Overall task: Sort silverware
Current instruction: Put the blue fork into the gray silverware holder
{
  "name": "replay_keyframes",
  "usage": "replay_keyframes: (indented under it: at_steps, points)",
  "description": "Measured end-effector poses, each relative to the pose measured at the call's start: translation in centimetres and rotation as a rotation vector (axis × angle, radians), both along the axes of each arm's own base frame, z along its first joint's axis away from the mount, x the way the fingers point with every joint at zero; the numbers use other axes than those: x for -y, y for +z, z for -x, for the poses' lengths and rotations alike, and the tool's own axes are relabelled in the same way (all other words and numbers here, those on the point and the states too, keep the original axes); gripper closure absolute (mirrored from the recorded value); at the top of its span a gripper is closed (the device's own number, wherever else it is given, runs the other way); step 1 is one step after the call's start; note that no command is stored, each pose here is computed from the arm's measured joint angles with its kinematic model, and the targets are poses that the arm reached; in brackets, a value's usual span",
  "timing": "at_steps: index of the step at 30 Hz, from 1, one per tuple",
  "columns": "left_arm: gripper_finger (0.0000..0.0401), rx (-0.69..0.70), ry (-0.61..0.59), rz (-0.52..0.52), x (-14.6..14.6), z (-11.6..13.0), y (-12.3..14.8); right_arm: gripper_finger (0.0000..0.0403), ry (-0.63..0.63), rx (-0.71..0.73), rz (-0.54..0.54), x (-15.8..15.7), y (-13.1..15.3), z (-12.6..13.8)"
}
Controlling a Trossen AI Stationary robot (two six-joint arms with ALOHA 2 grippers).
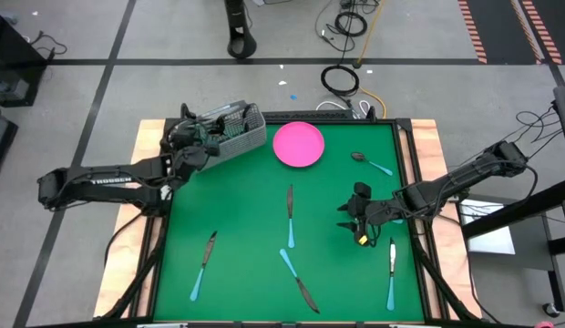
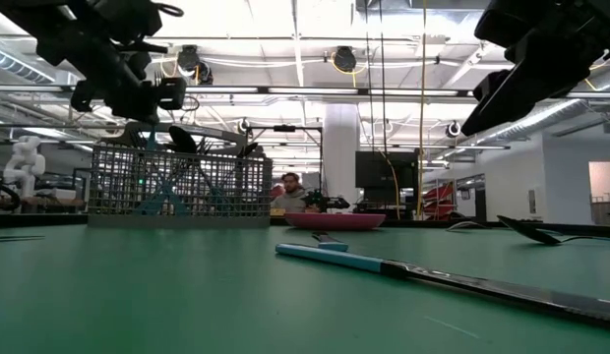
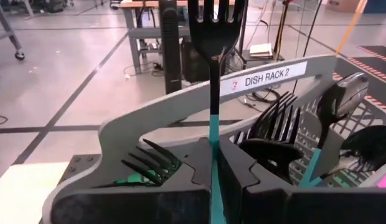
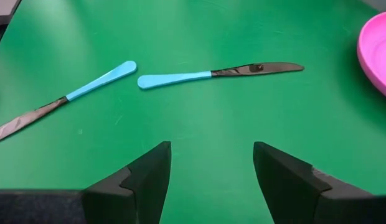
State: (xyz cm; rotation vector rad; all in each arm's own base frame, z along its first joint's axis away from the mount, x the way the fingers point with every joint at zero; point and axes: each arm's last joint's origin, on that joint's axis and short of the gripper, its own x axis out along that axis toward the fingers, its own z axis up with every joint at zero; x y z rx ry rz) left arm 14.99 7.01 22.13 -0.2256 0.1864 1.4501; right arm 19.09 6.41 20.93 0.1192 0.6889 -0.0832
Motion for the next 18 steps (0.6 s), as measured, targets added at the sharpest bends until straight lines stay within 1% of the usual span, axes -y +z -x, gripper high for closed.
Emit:
replay_keyframes:
  at_steps: [6, 13, 18]
  points:
    - [0.0396, -0.018, -0.025, 0.024, -0.1, -0.3, -0.4, 0.0186, 0.006, 0.000, 0.007, 0.0, 0.0, 0.0]
    - [0.0396, -0.027, -0.005, 0.054, -0.3, -1.1, -1.6, 0.0186, 0.002, 0.000, 0.000, 0.0, 0.0, 0.0]
    - [0.0396, 0.031, 0.044, 0.108, -0.3, -1.1, -2.6, 0.0186, 0.001, 0.000, -0.003, 0.0, 0.0, 0.0]
